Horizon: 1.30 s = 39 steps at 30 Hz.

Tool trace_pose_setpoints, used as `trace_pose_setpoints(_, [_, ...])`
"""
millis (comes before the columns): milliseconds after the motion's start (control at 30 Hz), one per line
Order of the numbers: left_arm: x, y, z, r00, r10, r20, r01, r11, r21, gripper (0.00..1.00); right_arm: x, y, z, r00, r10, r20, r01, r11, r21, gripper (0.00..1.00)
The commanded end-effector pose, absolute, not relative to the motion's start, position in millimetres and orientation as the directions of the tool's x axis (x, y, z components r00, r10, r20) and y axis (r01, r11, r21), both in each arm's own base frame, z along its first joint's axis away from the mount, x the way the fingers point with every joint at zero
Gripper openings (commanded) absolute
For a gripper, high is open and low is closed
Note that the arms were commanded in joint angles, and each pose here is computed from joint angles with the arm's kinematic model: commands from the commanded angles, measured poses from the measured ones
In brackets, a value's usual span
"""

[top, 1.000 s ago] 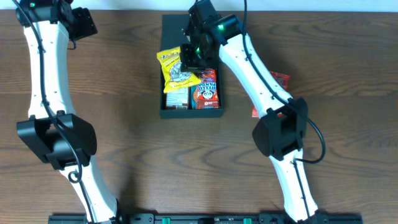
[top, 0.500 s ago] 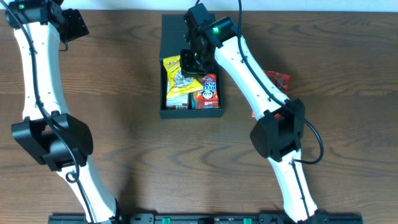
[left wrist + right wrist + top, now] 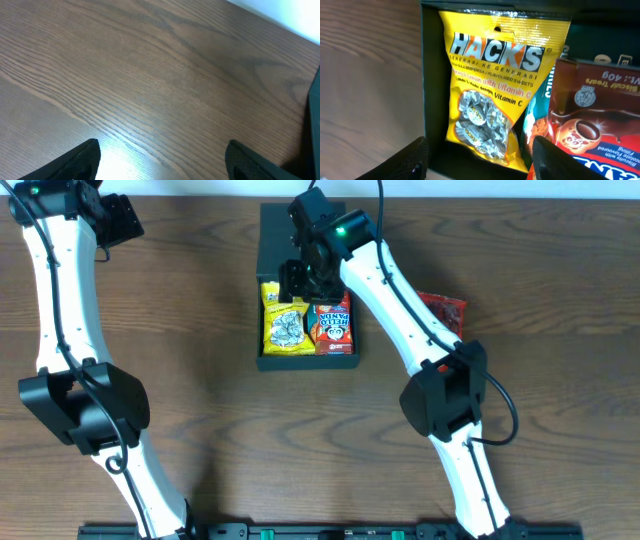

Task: Pack container
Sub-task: 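Carry the yellow bag left and lower it into the black box, then press the yellow bag down, release it and withdraw the right gripper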

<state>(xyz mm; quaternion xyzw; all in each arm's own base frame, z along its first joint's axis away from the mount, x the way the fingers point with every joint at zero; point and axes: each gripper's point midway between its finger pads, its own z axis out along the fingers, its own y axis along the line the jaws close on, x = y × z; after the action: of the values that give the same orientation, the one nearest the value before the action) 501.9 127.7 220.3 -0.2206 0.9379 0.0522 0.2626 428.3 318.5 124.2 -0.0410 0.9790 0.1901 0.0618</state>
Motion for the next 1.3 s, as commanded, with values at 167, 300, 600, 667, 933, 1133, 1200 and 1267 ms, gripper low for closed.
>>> trace_pose_setpoints(167, [501, 129, 209, -0.784, -0.379, -0.492, -0.431, 0.902, -0.007, 0.81, 425, 317, 146, -0.962, -0.173, -0.212, -0.239, 0.907, 0.347, 0.01])
trace_pose_setpoints(300, [501, 129, 209, -0.784, -0.378, -0.492, -0.431, 0.902, -0.007, 0.81, 416, 312, 138, -0.945, -0.252, -0.206, -0.302, 0.915, 0.267, 0.01])
trace_pose_setpoints(600, [501, 129, 209, -0.784, -0.379, -0.492, -0.431, 0.902, -0.007, 0.81, 406, 305, 123, -0.934, -0.313, -0.173, -0.343, 0.920, 0.188, 0.02])
trace_pose_setpoints(667, [501, 129, 209, -0.784, -0.378, -0.492, -0.431, 0.902, -0.007, 0.81, 403, 306, 120, -0.931, -0.324, -0.166, -0.353, 0.917, 0.185, 0.02])
trace_pose_setpoints(933, [501, 129, 209, -0.784, -0.378, -0.492, -0.431, 0.902, -0.007, 0.81, 396, 307, 96, -0.927, -0.352, -0.132, -0.371, 0.912, 0.174, 0.02])
trace_pose_setpoints(1133, [501, 129, 209, -0.784, -0.379, -0.492, -0.431, 0.902, -0.007, 0.81, 399, 311, 92, -0.911, -0.383, -0.152, -0.406, 0.898, 0.171, 0.01])
trace_pose_setpoints(1200, [501, 129, 209, -0.784, -0.378, -0.492, -0.431, 0.902, -0.007, 0.81, 401, 312, 93, -0.910, -0.381, -0.164, -0.407, 0.898, 0.169, 0.01])
trace_pose_setpoints(1267, [501, 129, 209, -0.784, -0.378, -0.492, -0.431, 0.902, -0.007, 0.81, 404, 312, 97, -0.909, -0.377, -0.178, -0.406, 0.898, 0.170, 0.02])
